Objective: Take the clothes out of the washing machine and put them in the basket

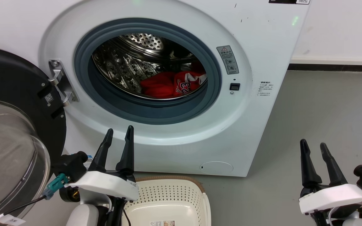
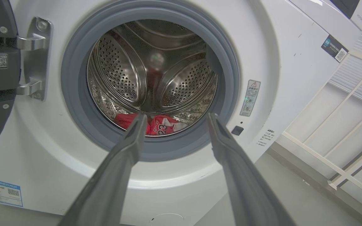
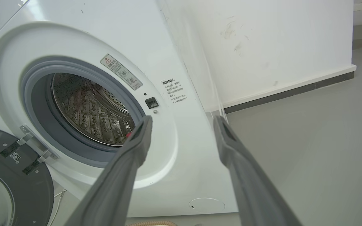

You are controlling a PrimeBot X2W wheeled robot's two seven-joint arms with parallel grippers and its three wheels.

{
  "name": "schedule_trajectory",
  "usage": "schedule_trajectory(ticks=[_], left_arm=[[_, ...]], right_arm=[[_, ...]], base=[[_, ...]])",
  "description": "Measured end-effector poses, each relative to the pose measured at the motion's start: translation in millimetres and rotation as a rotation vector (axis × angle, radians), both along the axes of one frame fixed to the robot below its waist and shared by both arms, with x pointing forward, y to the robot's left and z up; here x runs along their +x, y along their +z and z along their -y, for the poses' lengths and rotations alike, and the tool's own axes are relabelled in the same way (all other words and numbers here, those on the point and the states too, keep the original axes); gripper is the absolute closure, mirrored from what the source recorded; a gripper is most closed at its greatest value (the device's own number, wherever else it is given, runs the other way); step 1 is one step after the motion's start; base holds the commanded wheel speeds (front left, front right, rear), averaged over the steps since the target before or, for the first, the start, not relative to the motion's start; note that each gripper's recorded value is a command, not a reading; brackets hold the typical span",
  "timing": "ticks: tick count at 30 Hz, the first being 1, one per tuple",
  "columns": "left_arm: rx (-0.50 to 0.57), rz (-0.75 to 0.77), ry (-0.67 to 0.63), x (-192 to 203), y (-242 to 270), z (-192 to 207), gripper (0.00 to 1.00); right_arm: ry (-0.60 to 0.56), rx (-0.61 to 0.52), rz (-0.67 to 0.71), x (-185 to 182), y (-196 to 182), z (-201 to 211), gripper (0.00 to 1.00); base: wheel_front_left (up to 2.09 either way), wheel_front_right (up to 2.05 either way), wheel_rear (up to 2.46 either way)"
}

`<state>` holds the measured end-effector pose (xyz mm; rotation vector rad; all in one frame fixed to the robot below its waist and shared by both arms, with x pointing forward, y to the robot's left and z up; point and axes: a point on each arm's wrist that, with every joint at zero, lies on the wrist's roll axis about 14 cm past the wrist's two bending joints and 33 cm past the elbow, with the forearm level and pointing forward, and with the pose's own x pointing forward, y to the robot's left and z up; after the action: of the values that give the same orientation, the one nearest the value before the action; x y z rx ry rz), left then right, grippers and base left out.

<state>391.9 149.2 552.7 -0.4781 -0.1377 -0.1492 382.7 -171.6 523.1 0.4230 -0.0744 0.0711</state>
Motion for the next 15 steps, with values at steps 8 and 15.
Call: schedule_trajectory(ticks=[8,15], left_arm=[[0.095,0.012,0.008,-0.5,-1.5,1.7,0.00],[0.173,0.018,0.006,-1.0,-4.4,5.2,0.00]], right_arm=[[0.006,-0.088,0.019,0.7,1.6,-3.2,0.00],[0.013,-0.164,0.028,0.7,1.1,-5.7,0.00]], base=[[0.00,0.00,0.00],[0.00,0.00,0.00]])
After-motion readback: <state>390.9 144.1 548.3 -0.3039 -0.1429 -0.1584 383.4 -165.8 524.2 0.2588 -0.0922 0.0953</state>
